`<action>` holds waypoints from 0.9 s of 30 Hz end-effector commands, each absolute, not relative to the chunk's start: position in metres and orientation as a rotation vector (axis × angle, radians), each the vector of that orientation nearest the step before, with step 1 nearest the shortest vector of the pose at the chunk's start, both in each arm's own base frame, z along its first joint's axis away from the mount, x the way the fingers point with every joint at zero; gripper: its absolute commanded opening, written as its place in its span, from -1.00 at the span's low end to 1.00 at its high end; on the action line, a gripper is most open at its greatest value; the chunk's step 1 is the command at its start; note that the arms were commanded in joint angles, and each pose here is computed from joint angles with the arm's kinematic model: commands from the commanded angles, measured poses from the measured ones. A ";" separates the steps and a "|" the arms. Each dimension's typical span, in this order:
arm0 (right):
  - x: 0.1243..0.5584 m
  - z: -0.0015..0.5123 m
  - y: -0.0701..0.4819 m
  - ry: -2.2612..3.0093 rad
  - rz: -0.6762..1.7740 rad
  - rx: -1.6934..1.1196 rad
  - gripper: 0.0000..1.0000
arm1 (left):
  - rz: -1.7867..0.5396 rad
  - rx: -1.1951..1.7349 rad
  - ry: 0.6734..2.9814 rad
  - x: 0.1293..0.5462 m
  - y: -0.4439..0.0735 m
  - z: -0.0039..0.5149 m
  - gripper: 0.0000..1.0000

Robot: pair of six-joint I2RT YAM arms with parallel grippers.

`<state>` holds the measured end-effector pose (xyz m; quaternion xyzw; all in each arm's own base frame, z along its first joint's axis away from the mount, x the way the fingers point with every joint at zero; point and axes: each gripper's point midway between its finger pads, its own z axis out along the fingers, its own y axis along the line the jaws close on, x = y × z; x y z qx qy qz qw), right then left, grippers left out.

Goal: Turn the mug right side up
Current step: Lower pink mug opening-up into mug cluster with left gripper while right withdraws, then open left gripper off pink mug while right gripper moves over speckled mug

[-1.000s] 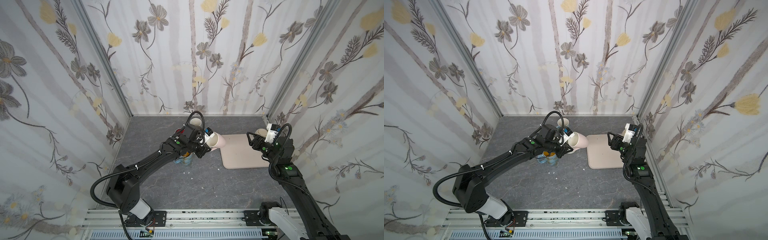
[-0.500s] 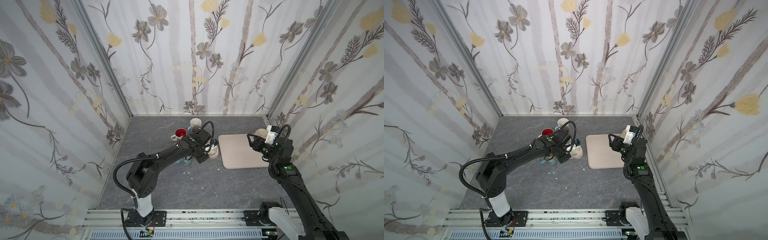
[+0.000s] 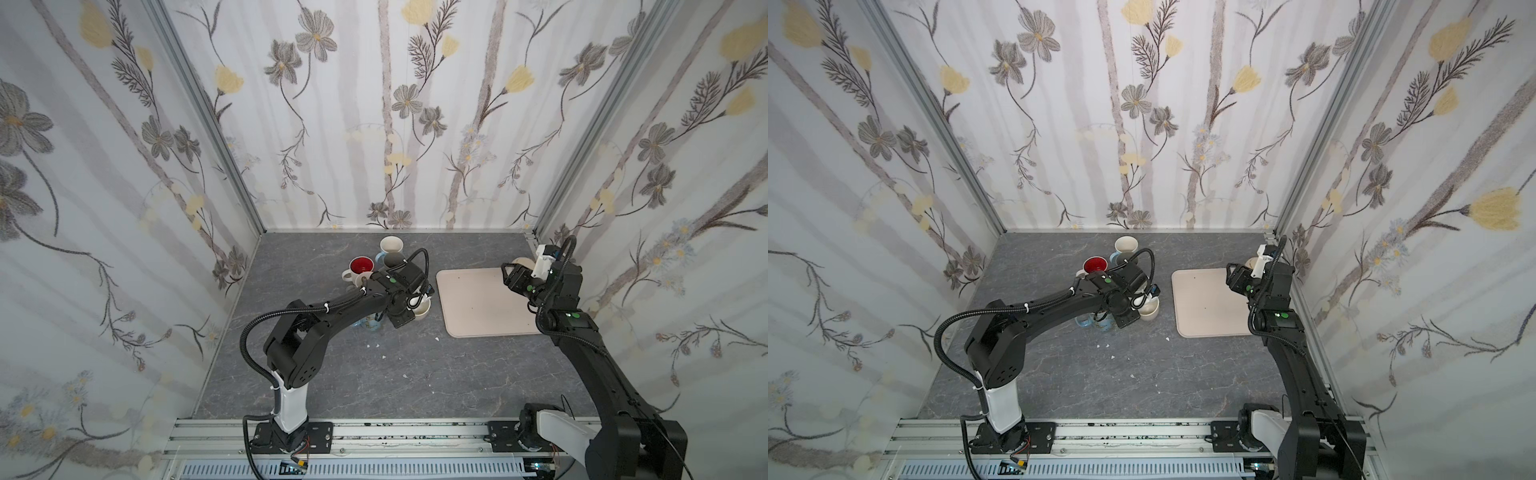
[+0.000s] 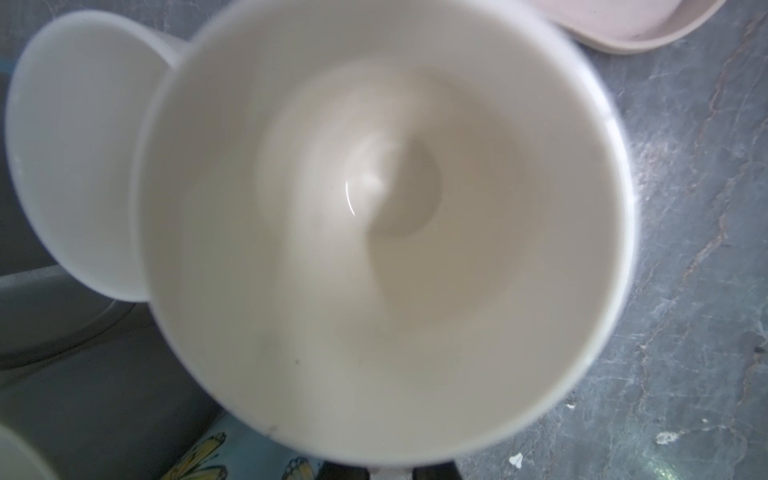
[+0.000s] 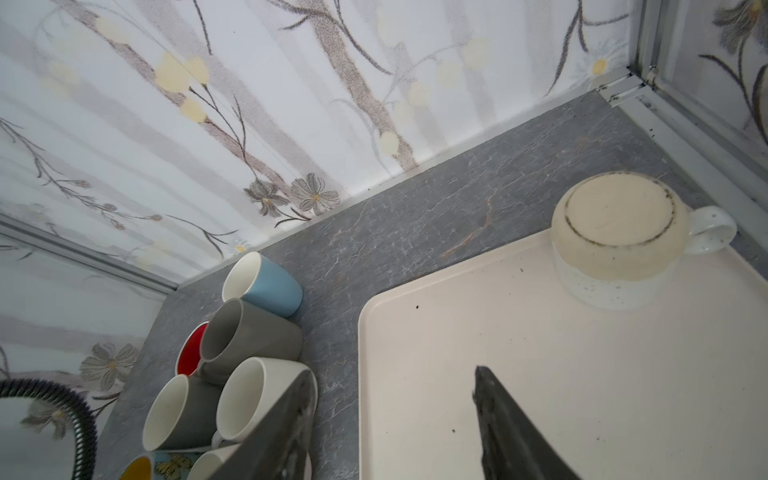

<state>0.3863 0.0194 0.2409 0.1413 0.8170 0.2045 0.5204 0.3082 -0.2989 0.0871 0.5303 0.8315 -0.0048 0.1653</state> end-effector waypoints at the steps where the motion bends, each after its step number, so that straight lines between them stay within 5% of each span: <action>1: 0.404 0.235 -0.008 1.997 0.310 0.359 0.26 | 0.021 1.516 2.351 0.315 -0.299 0.088 -1.00; 8: 0.439 0.210 -0.045 2.072 0.215 0.446 0.37 | 0.041 1.528 2.383 0.311 -0.293 0.079 -1.00; 20: 0.477 0.176 -0.076 2.174 0.174 0.460 0.46 | 0.055 1.516 2.372 0.314 -0.292 0.084 -0.40; 27: 0.489 0.161 -0.079 2.215 0.173 0.426 0.47 | 0.041 1.510 2.344 0.317 -0.296 0.095 -0.31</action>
